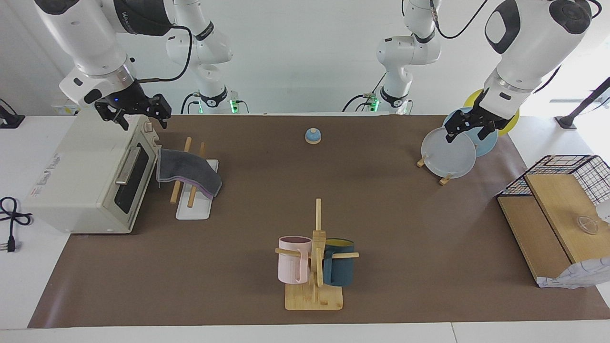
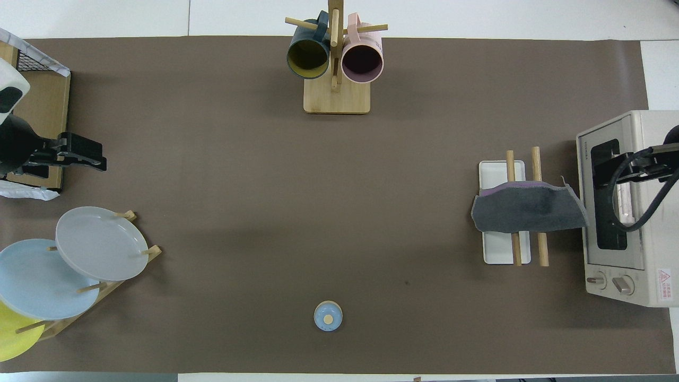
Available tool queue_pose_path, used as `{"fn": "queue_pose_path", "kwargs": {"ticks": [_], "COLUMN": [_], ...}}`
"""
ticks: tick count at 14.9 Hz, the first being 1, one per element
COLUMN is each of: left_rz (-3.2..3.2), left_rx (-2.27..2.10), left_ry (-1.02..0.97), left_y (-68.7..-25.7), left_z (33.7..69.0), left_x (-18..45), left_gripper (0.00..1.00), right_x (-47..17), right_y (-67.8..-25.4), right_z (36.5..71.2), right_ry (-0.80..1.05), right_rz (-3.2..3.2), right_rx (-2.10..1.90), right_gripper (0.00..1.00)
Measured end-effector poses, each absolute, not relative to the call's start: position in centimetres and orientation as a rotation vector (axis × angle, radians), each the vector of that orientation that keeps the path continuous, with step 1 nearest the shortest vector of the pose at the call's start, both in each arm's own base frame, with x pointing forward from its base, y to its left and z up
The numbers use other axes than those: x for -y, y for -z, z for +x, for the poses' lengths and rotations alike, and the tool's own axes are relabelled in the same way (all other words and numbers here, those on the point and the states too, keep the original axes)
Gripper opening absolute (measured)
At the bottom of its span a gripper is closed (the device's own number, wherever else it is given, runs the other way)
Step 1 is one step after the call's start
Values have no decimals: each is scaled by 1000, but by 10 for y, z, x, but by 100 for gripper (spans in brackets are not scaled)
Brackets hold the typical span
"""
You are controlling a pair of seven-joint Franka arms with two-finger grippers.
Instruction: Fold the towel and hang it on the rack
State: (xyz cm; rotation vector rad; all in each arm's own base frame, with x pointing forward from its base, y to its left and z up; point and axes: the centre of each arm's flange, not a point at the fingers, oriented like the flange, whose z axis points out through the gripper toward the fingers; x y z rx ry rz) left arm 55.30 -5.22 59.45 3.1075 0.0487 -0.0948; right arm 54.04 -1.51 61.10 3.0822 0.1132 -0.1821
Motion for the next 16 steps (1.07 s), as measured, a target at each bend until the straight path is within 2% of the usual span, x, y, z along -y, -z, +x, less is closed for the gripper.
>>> {"fn": "queue_pose_path", "kwargs": {"ticks": [16], "left_rz": [3107], "left_rx": [-49], "left_ry": [95], "left_y": [-595], "left_z": [553], "left_x": [52], "left_gripper": [100], "right_x": [24], "right_y": [-623], "right_z": [541], "right_ry": [140], "right_rz": [3085], "right_rx": [-85], "right_gripper": [100]}}
